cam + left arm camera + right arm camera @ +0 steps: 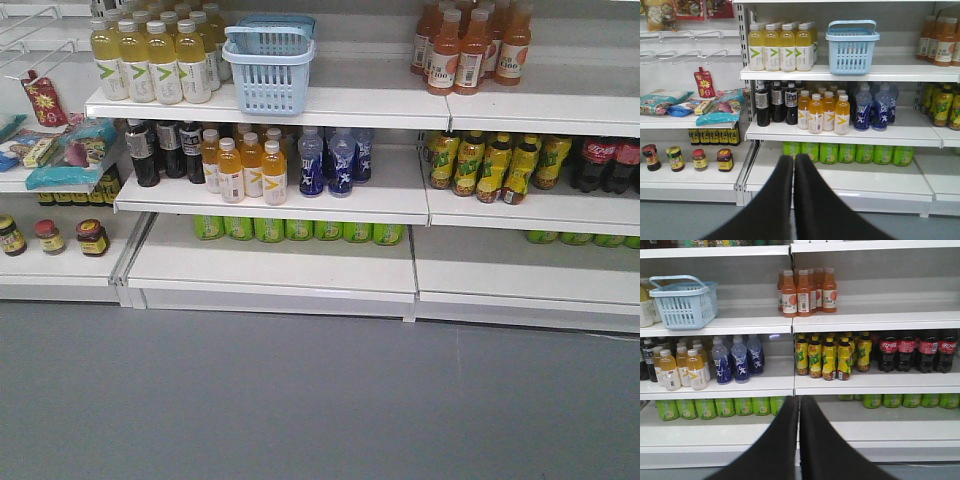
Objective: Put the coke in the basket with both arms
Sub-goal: 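Drive the base up to the shelf holding the light-blue basket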
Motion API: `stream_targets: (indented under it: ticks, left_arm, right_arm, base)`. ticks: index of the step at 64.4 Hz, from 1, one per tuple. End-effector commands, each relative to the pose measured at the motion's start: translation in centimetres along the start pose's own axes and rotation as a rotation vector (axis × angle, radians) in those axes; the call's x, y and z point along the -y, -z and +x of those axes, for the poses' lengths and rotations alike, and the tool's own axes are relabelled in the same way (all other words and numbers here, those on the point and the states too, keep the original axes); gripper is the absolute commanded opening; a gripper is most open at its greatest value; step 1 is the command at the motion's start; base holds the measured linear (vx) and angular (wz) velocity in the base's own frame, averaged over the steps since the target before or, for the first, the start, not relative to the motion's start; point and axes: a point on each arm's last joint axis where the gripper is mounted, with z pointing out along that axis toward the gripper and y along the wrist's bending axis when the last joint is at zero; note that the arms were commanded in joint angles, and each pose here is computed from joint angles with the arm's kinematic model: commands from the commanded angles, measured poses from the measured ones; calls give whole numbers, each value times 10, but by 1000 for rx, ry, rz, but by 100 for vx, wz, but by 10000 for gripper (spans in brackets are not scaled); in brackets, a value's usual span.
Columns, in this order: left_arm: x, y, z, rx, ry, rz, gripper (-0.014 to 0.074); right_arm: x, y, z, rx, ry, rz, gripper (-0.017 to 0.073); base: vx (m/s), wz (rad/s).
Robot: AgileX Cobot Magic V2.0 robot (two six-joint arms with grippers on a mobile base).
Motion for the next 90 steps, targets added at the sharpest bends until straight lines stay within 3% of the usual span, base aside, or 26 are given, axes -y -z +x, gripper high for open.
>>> stream_targets:
  ticks: [1, 90]
  left_arm:
    - [3, 4, -18, 111, 16, 26, -6]
    - [3, 4, -18, 111, 16, 26, -6]
  right_arm:
    - [-1, 1, -5, 75, 15, -10, -5]
    - [-1, 1, -5, 75, 15, -10, -5]
  base:
    - [19, 0]
    - [15, -3]
